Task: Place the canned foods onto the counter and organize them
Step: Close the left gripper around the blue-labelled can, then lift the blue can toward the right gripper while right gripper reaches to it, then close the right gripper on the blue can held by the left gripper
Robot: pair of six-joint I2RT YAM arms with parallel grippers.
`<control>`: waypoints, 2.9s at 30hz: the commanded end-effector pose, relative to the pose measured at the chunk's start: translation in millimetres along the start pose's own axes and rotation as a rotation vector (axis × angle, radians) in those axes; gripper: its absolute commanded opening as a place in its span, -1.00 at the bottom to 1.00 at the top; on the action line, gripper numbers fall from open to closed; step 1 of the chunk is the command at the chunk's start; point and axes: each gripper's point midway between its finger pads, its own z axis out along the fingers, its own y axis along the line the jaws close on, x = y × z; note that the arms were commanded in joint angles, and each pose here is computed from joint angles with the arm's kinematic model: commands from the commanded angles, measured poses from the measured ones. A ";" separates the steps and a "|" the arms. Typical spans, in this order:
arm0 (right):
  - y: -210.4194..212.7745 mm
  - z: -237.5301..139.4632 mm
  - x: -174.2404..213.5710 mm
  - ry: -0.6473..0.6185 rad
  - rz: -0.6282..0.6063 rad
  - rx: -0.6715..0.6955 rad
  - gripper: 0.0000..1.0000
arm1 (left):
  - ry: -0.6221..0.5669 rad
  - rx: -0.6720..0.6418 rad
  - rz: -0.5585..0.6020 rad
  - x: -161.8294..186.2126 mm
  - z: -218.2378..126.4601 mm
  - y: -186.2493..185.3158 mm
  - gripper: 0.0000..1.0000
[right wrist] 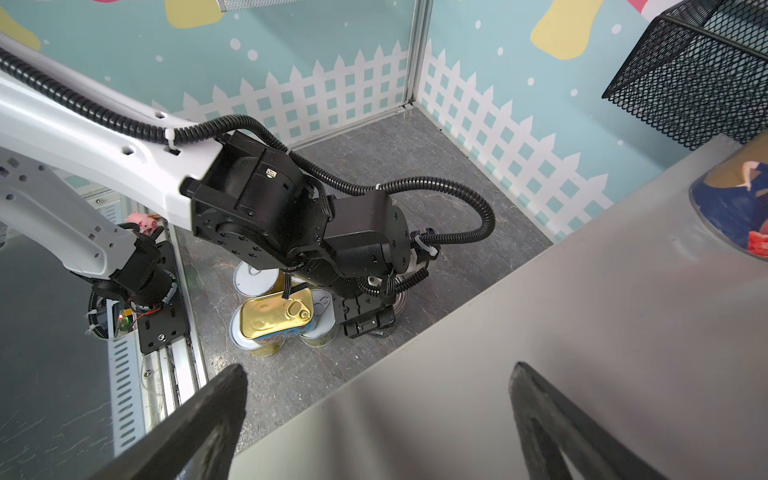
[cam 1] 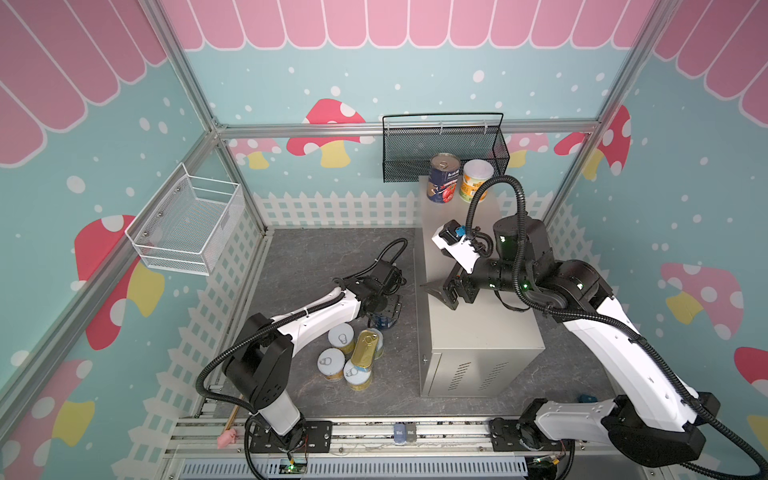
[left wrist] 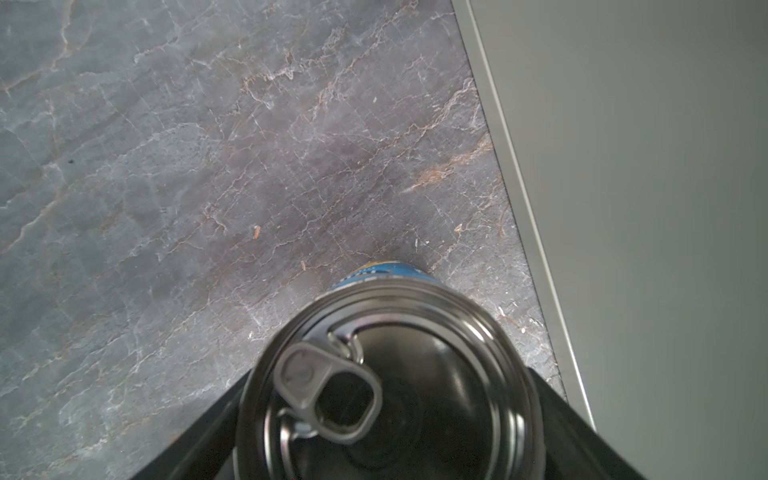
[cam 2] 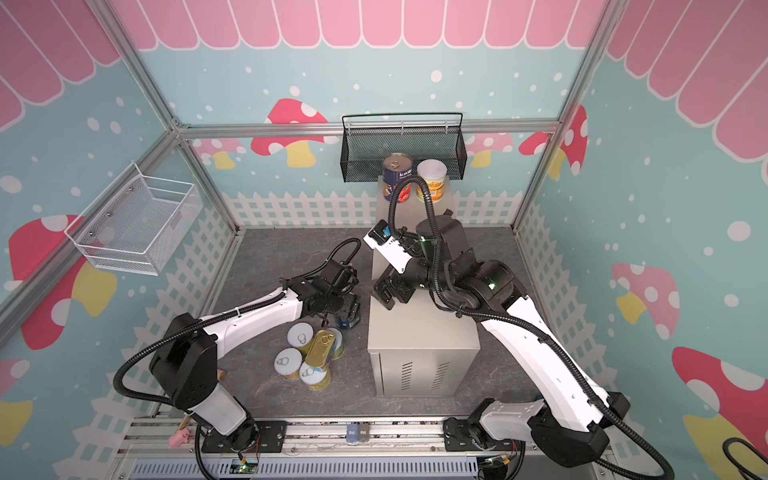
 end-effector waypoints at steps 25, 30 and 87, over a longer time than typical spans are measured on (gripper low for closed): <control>-17.9 -0.2 1.1 -0.016 -0.046 0.121 0.99 | -0.241 0.067 0.009 -68.1 -125.7 20.0 -0.27; -16.7 1.3 -1.8 -0.043 -0.050 0.115 0.99 | -0.302 0.129 0.034 -79.2 -174.8 24.6 -0.31; 57.1 119.1 -81.0 -0.347 -0.110 -0.127 0.56 | -0.573 0.610 0.150 -93.1 -371.3 -4.0 -0.47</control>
